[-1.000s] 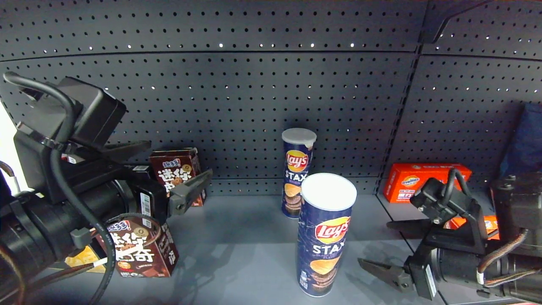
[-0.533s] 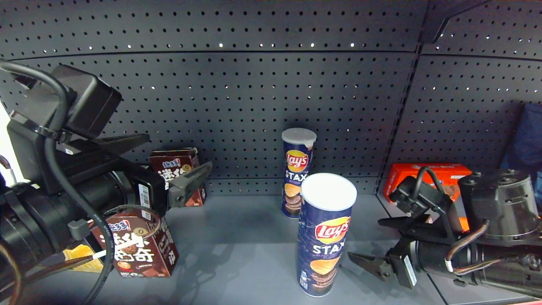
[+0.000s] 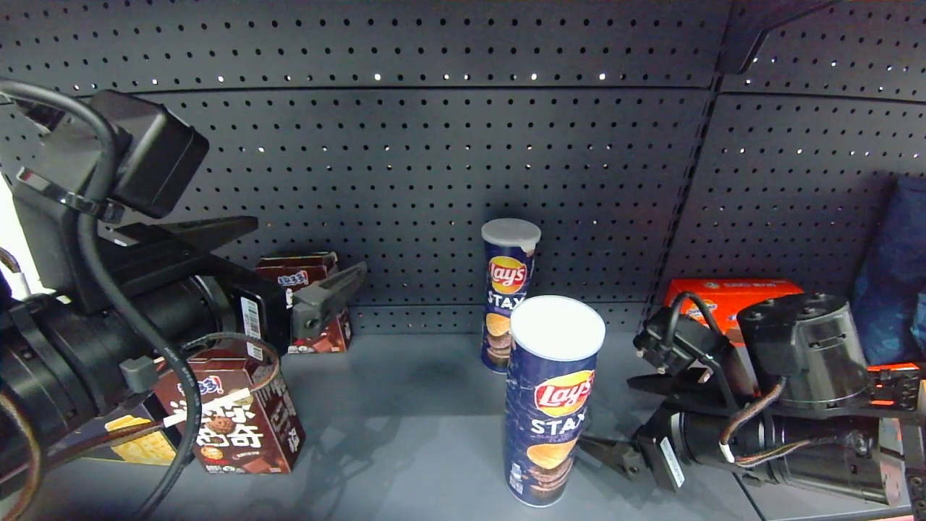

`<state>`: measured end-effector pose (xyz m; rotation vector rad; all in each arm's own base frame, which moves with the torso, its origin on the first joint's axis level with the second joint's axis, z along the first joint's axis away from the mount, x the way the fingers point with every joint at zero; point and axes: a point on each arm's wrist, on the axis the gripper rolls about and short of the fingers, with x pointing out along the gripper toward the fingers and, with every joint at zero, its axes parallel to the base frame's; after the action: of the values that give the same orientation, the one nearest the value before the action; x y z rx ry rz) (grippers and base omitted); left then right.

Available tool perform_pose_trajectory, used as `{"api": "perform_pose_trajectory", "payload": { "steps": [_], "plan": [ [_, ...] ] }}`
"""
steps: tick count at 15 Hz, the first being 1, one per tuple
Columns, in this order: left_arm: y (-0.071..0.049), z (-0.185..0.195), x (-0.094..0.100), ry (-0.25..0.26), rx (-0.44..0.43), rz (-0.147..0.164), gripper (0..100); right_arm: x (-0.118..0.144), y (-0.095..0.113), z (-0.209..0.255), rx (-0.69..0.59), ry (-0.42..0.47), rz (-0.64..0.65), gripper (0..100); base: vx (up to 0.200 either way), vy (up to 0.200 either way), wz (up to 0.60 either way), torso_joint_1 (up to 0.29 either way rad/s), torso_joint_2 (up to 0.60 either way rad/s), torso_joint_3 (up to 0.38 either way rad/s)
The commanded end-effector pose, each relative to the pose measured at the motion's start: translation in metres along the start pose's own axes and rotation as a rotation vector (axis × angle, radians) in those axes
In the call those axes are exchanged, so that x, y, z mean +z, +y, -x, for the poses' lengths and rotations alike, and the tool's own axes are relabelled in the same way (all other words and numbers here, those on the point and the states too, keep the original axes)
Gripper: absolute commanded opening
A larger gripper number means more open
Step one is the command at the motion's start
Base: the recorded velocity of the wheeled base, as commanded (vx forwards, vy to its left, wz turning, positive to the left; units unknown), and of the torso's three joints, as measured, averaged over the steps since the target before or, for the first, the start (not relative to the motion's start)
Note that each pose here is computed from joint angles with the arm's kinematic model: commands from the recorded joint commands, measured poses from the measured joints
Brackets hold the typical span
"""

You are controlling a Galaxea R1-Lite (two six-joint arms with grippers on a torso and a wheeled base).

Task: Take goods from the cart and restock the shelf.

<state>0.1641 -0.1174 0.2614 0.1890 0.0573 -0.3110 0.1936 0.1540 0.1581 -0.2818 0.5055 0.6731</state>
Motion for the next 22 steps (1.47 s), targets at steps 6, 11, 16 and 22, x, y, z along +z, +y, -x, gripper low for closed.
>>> {"api": "perform_pose_trajectory", "payload": {
  "steps": [6, 11, 16, 22],
  "plan": [
    [0.002, -0.002, -0.001, 0.005, 0.011, 0.002, 100, 0.003, 0.012, -0.006, 0.034, 0.003, 0.024, 100, 0.0, 0.0, 0.0, 0.0, 0.0, 0.0],
    [0.002, -0.002, -0.001, 0.005, 0.011, 0.0, 100, 0.003, 0.008, -0.004, -0.002, 0.0, 0.001, 100, 0.0, 0.0, 0.0, 0.0, 0.0, 0.0],
    [0.002, -0.001, -0.001, 0.005, 0.011, 0.0, 100, 0.003, 0.008, -0.006, 0.001, 0.005, 0.003, 100, 0.0, 0.0, 0.0, 0.0, 0.0, 0.0],
    [0.002, -0.002, -0.001, 0.006, 0.01, 0.0, 100, 0.002, 0.012, -0.009, 0.012, 0.014, 0.012, 100, 0.0, 0.0, 0.0, 0.0, 0.0, 0.0]
  ]
}}
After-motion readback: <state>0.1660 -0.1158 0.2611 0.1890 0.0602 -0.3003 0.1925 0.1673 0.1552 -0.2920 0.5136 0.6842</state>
